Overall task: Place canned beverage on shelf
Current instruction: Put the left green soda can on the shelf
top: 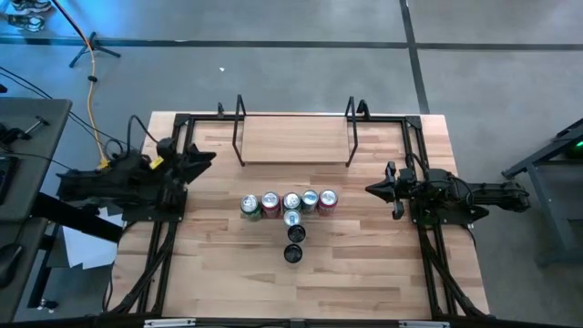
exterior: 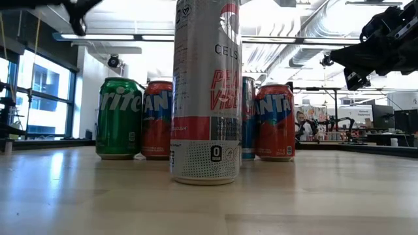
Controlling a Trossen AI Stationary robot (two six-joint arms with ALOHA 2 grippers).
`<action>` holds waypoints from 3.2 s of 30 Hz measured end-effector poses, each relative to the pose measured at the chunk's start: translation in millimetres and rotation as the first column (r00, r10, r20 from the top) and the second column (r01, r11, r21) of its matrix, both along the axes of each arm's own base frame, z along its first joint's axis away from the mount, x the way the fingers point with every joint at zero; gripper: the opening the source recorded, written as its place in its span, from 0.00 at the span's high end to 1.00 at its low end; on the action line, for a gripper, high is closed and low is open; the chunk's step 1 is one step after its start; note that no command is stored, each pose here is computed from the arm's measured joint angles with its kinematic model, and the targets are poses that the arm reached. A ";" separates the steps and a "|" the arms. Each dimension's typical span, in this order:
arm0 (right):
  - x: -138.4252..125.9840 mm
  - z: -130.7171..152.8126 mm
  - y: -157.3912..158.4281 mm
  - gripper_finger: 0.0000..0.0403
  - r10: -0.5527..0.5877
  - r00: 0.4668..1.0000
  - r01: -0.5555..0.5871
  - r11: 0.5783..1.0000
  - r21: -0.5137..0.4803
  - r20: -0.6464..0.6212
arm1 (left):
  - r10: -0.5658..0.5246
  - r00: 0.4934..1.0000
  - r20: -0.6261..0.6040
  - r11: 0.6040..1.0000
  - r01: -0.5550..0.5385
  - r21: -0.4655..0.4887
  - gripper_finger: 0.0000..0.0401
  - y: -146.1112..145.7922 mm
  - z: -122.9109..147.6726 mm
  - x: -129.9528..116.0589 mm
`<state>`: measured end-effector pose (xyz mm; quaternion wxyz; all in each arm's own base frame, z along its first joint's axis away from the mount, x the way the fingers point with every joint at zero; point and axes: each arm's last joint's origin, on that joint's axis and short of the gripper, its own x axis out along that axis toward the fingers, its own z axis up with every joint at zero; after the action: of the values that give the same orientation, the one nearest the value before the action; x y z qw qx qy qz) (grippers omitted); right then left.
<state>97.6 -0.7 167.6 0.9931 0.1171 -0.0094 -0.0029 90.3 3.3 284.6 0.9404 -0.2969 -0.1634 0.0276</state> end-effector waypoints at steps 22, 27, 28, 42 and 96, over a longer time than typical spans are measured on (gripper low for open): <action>0.0 0.0 0.0 1.00 0.000 1.000 0.000 1.000 0.000 0.000 | -0.014 0.844 -0.536 0.892 0.252 0.375 0.13 -5.5 95.0 55.7; 0.0 0.1 0.0 1.00 0.000 1.000 0.000 1.000 0.000 0.001 | -0.014 0.813 -0.582 0.894 0.271 0.357 0.13 -5.5 89.4 58.9; 0.0 0.2 0.0 1.00 0.000 1.000 0.000 1.000 0.000 0.001 | -0.014 0.810 -0.586 0.894 0.273 0.356 0.13 -5.5 89.0 58.4; 0.0 0.1 0.0 1.00 0.000 1.000 0.000 1.000 0.000 0.001 | -0.038 0.739 -0.673 0.923 0.284 0.259 0.13 -5.4 78.8 53.2; -0.1 0.1 0.0 1.00 0.000 1.000 0.000 1.000 0.000 0.001 | 0.121 0.351 -0.929 0.902 0.351 0.250 0.13 -27.4 -69.3 123.8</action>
<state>97.5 -0.7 167.7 0.9931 0.1171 -0.0099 -0.0028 214.1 -24.0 215.3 0.9039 -0.0358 0.4172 0.0876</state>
